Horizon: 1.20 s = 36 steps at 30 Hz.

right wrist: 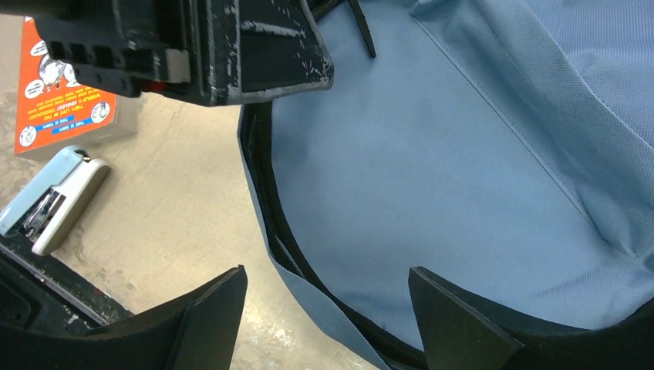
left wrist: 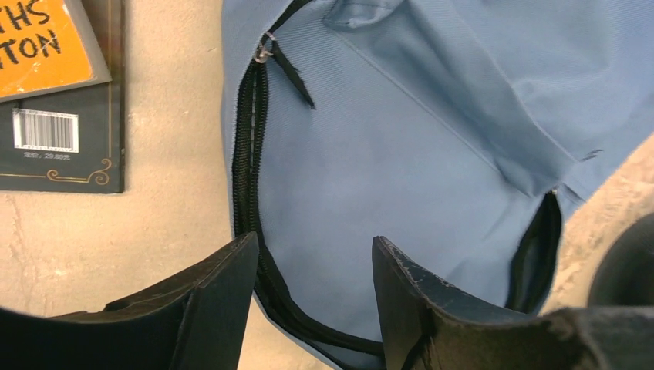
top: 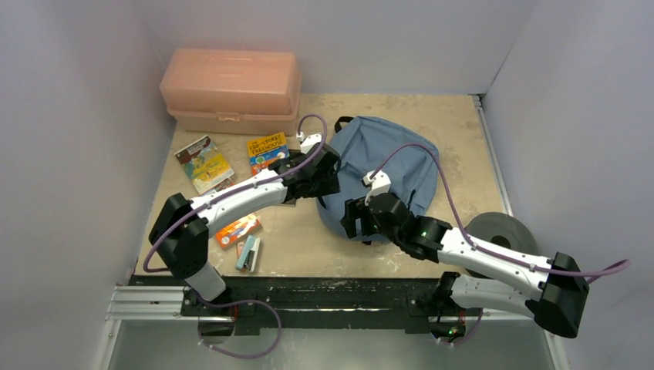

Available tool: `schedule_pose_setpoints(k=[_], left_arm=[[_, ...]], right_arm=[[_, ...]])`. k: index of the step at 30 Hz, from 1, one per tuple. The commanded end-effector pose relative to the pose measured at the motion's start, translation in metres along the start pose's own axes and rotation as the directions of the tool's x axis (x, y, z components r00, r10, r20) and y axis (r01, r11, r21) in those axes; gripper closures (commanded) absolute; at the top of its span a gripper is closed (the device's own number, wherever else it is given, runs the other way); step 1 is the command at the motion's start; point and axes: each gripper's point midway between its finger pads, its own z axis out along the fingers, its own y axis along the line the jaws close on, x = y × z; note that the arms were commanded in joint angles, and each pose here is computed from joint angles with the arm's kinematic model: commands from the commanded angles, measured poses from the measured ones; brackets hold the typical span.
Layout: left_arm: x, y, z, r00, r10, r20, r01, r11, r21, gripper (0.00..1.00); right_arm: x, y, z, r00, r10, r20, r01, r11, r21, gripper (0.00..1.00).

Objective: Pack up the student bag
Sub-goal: Unzip the student bag at the center of the board.

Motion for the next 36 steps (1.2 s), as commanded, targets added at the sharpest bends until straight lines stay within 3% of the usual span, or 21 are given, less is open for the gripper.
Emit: schedule_pose_setpoints(k=[1, 9, 13, 19, 21, 23, 24, 26, 28, 32, 36], left_arm=[[-0.004, 0.001, 0.003, 1.0, 0.018, 0.009, -0.017, 0.999, -0.044, 0.46], [0.003, 0.004, 0.011, 1.0, 0.021, -0.014, -0.022, 0.998, -0.059, 0.44], [0.01, -0.006, 0.018, 0.999, 0.018, -0.046, -0.019, 1.0, -0.017, 0.51], [0.02, 0.003, 0.035, 0.997, 0.034, -0.065, -0.038, 0.997, -0.061, 0.56], [0.018, 0.0, 0.035, 0.997, 0.055, -0.057, -0.058, 0.997, -0.043, 0.63], [0.014, -0.01, 0.029, 0.996, 0.056, -0.067, -0.055, 0.998, 0.014, 0.95], [0.012, -0.021, 0.023, 0.995, 0.043, -0.088, -0.036, 0.996, 0.087, 1.0], [0.003, -0.045, 0.005, 0.991, 0.005, -0.13, 0.028, 0.968, 0.251, 1.0], [-0.018, -0.063, -0.023, 0.996, -0.033, -0.08, 0.061, 0.924, 0.378, 1.0], [-0.041, -0.08, -0.072, 0.998, -0.056, -0.018, 0.057, 0.859, 0.509, 1.0], [-0.047, -0.088, -0.086, 0.991, -0.107, -0.075, 0.131, 0.8, 0.585, 1.0]], right_arm=[[-0.009, -0.006, -0.002, 0.999, 0.016, 0.043, -0.017, 0.999, 0.026, 0.19], [-0.008, -0.012, -0.003, 0.999, 0.021, 0.049, -0.023, 0.999, 0.034, 0.19], [-0.009, -0.011, -0.001, 0.999, 0.022, 0.046, -0.023, 0.999, 0.031, 0.19], [-0.016, -0.01, -0.003, 0.998, 0.024, 0.061, -0.026, 0.999, 0.027, 0.2], [-0.017, -0.011, -0.003, 0.998, 0.024, 0.064, -0.026, 0.999, 0.032, 0.19], [-0.02, -0.012, -0.002, 0.997, 0.025, 0.072, -0.028, 0.999, 0.036, 0.2], [-0.022, -0.013, -0.003, 0.997, 0.023, 0.078, -0.026, 0.999, 0.038, 0.2], [-0.03, -0.013, -0.004, 0.996, 0.003, 0.092, -0.007, 0.999, 0.04, 0.21], [-0.039, -0.019, -0.007, 0.993, -0.005, 0.115, -0.004, 0.997, 0.073, 0.21], [-0.053, -0.024, -0.01, 0.989, -0.037, 0.141, 0.027, 0.997, 0.075, 0.21], [-0.063, -0.018, -0.007, 0.978, -0.145, 0.151, 0.138, 0.989, 0.056, 0.21]])
